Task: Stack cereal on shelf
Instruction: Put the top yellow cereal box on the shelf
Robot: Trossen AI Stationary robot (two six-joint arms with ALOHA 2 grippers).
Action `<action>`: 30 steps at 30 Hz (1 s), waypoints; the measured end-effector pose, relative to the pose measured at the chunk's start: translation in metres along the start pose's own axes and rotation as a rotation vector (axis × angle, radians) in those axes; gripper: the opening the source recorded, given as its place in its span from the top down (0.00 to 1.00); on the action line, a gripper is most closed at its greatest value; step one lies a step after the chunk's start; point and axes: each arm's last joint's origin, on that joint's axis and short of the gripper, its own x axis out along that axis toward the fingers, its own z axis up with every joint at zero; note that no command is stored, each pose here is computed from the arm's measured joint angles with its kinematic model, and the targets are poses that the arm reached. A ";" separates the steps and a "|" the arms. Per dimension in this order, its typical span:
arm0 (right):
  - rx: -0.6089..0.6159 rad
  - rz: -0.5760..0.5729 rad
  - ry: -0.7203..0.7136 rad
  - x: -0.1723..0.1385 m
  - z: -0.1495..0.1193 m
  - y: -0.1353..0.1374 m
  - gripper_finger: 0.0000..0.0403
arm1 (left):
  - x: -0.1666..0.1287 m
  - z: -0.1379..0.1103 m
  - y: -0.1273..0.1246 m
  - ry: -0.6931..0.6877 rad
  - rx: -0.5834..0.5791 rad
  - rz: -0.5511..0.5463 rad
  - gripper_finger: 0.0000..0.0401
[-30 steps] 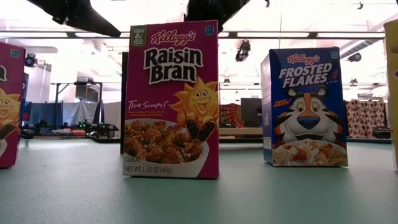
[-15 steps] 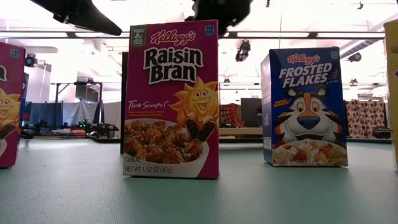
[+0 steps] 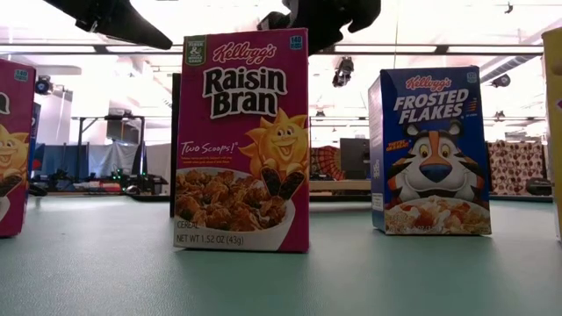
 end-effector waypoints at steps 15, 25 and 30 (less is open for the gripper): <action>-0.009 -0.030 -0.003 -0.006 0.025 -0.010 0.43 | 0.000 0.000 0.000 -0.002 -0.001 -0.001 0.43; -0.015 0.054 0.205 0.010 0.037 -0.015 0.43 | 0.000 0.001 0.000 -0.003 -0.003 -0.001 0.43; -0.047 0.062 0.277 0.026 0.036 -0.016 0.43 | 0.000 0.001 0.000 -0.003 -0.002 -0.001 0.43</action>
